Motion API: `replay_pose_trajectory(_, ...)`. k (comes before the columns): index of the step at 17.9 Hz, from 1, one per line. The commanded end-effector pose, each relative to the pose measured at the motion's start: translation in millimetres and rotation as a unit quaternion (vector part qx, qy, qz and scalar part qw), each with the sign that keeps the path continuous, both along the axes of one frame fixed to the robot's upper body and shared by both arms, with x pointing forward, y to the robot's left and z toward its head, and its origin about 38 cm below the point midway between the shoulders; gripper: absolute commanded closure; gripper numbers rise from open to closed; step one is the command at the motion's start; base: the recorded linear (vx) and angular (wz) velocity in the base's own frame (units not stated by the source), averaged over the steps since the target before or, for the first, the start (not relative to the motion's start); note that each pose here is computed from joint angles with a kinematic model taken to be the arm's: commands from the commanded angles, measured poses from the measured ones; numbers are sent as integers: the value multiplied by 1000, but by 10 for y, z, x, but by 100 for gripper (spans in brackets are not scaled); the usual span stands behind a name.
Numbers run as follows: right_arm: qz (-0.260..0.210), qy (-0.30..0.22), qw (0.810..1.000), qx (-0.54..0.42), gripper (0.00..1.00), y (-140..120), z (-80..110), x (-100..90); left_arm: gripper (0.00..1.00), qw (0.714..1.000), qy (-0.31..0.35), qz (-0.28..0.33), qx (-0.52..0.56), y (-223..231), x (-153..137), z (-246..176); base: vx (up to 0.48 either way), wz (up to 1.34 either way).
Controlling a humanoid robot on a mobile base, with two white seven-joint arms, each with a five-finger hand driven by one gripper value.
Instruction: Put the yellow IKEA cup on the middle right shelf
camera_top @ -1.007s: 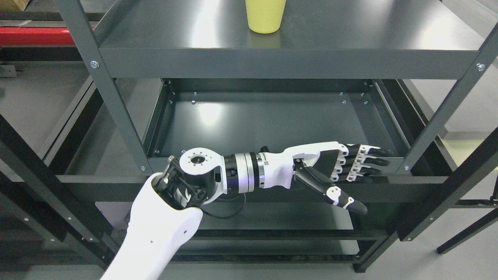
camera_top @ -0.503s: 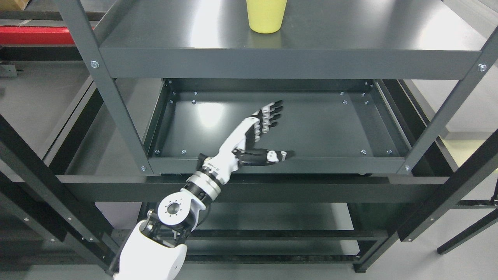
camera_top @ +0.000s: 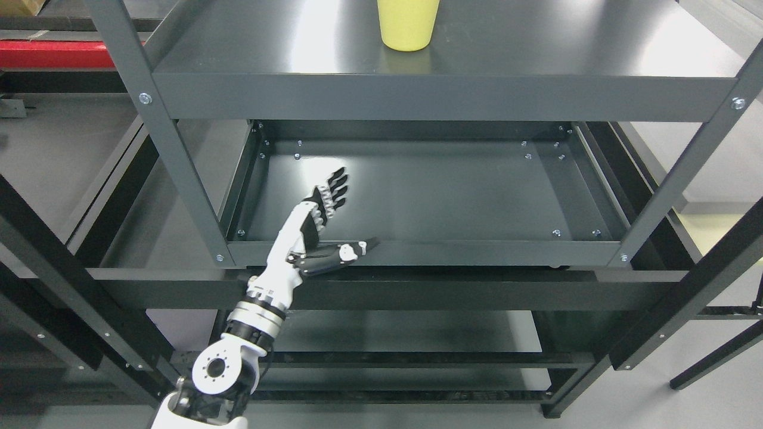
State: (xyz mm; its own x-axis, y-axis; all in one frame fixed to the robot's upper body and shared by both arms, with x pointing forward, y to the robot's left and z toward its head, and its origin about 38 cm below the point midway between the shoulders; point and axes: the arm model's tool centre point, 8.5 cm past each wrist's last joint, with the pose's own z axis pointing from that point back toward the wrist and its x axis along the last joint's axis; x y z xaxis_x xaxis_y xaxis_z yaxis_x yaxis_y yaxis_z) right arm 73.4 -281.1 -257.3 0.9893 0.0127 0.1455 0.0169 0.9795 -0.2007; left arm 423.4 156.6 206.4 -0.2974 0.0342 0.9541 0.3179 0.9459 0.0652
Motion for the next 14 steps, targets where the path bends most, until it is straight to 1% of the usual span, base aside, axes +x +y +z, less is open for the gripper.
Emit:
replay_pose_trajectory(1,-4,7,1000,-6,0,-98,1,-91,1,995,-17,94,-8,680,-92,81,0,0)
replay_pose_trajectory(6,-4,7,1000,-6,1,-98,1,-91,2,996,-24,83,-6,602,-37,182,0,0)
replay_pose_trajectory(14,-4,7,1000,-6,1,-98,1,-91,2,996,-20,83,-6,595,-38,157,0,0)
